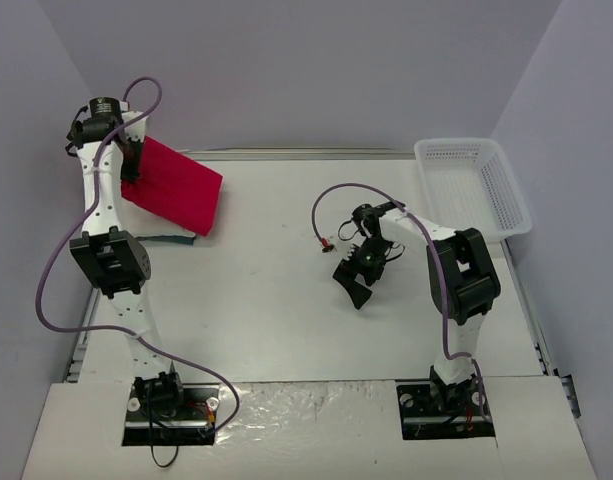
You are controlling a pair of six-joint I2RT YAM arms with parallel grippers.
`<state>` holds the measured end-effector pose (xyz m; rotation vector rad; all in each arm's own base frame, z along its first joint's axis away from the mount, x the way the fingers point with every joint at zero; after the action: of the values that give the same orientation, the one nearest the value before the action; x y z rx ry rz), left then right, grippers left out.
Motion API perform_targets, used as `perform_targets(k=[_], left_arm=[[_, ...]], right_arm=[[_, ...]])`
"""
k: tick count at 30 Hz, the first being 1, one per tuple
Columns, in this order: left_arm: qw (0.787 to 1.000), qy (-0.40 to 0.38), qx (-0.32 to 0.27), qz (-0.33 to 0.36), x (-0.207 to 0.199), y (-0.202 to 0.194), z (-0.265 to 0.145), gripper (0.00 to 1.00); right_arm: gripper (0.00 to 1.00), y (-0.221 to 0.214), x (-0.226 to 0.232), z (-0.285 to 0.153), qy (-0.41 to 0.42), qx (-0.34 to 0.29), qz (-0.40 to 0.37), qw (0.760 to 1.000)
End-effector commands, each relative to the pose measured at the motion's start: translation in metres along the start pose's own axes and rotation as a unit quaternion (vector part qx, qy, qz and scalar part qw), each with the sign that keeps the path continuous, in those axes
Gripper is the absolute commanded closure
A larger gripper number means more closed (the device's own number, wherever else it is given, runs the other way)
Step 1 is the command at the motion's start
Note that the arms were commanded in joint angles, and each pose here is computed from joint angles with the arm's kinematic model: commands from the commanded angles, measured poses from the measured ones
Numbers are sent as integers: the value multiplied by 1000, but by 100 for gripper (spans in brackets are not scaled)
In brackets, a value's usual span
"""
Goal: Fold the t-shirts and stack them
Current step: Put the neatly folded tshirt into the corner of the board with the left arm
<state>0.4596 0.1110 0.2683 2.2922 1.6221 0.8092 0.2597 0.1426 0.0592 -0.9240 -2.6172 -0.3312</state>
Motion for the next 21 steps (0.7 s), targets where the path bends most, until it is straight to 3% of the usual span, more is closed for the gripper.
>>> perform_targets(k=[1, 6, 8, 11, 13, 16, 21], left_arm=[[998, 52, -43, -8, 33, 5, -27, 98], [998, 54, -33, -12, 40, -2, -15, 97], [999, 43, -24, -8, 37, -7, -4, 75], [999, 52, -6, -12, 38, -17, 10, 52], [995, 94, -9, -21, 48, -16, 8, 33], [990, 138, -23, -28, 57, -16, 1, 25], [982, 182, -49, -34, 66, -12, -34, 22]], right_arm=[[0, -38, -9, 59, 32, 95, 20, 995], [0, -40, -11, 63, 31, 103, 24, 994], [0, -41, -11, 64, 32, 108, 27, 993], [0, -43, -13, 64, 28, 110, 28, 993], [0, -45, -13, 64, 28, 112, 30, 993], [0, -45, -13, 63, 29, 110, 31, 993], [0, -46, -12, 60, 29, 107, 31, 993]])
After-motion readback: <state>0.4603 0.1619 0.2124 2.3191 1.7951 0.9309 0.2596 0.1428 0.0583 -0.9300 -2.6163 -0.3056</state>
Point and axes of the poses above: each gripper's point midway between its finger pads, its own z axis out along the fingers, its own x axis along the line the jaws close on, y = z × x, the point moved 5 cm from there along -z, back along the fingers, and after that the axes turned 11 degrees about z, right-handed, at the moved point
